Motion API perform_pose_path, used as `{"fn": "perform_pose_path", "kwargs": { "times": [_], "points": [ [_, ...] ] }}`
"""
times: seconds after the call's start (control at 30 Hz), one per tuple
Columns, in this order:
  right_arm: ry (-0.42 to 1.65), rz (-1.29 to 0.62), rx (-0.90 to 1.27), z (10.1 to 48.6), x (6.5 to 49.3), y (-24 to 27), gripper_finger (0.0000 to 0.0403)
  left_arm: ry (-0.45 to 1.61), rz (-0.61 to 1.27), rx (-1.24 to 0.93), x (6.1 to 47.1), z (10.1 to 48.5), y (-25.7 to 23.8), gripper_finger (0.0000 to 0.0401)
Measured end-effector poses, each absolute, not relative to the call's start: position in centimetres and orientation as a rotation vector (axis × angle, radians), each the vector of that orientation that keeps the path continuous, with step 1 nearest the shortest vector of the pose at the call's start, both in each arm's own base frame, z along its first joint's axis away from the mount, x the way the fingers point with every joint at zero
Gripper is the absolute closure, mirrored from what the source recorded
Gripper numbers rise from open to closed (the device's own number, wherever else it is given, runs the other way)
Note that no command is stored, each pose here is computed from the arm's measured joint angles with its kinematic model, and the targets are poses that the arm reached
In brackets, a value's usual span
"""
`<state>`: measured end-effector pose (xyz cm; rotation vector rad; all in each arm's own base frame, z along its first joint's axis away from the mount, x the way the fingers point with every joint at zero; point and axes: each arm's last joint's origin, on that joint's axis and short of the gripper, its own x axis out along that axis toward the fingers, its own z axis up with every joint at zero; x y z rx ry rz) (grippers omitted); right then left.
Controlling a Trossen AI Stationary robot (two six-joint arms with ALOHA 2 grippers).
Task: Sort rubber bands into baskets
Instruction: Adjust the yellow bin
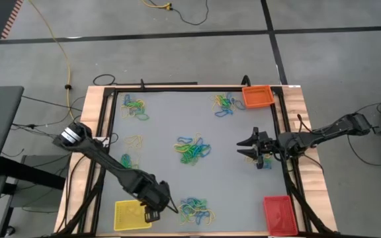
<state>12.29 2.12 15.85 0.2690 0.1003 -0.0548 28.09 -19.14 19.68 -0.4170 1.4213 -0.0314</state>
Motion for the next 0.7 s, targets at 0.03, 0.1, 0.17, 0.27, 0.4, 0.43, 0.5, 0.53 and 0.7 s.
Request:
{"fn": "perform_pose_path", "kwargs": {
  "times": [0.03,0.1,0.17,0.27,0.4,0.43,0.5,0.53,0.7],
  "points": [
    [0.101,-0.055,0.269,15.8,12.3,2.1,0.0223,1.422,-0.036,-0.410,28.1,19.7,-19.2,0.0239],
    [0.103,-0.055,0.266,15.8,12.3,2.1,0.0223,1.414,-0.052,-0.403,28.2,19.7,-19.2,0.0239],
    [0.104,-0.055,0.262,15.8,12.3,2.1,0.0223,1.404,-0.076,-0.400,28.3,19.8,-19.4,0.0239],
    [0.103,-0.055,0.262,15.8,12.3,2.1,0.0223,1.390,-0.129,-0.404,28.2,19.9,-20.0,0.0239],
    [0.103,-0.055,0.261,15.8,12.3,2.1,0.0223,1.384,-0.160,-0.400,27.9,20.0,-20.7,0.0239],
    [0.102,-0.055,0.262,15.8,12.3,2.1,0.0223,1.383,-0.158,-0.399,27.9,20.0,-20.8,0.0239],
    [0.102,-0.055,0.262,15.8,12.3,2.1,0.0223,1.391,-0.146,-0.400,27.8,19.6,-21.0,0.0239],
    [0.102,-0.055,0.262,15.8,12.3,2.1,0.0223,1.400,-0.139,-0.400,27.9,19.3,-21.1,0.0239],
    [0.099,-0.054,0.262,15.9,12.3,2.1,0.0223,1.483,-0.120,-0.360,28.3,18.3,-21.8,0.0239]
  ]
}}
